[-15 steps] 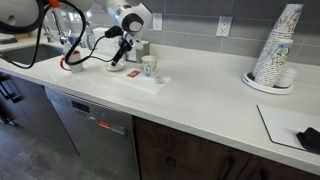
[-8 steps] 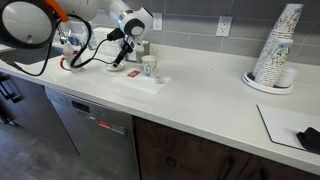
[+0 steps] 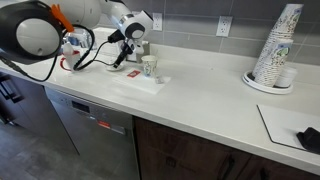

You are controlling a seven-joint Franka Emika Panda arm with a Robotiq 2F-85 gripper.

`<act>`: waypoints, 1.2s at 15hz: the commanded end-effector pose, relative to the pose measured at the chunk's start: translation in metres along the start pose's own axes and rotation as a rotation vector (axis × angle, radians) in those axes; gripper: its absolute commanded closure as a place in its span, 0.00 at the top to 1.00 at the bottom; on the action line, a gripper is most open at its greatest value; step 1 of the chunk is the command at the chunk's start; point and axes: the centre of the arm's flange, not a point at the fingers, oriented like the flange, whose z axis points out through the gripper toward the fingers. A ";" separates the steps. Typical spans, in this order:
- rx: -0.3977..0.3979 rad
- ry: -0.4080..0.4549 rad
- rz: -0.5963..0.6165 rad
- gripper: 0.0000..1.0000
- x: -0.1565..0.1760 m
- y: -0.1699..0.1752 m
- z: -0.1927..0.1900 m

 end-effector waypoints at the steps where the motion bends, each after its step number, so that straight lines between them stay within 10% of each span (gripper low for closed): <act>1: 0.012 -0.018 0.014 0.92 0.015 -0.023 -0.003; 18: 0.018 0.002 -0.003 0.02 0.016 -0.020 -0.001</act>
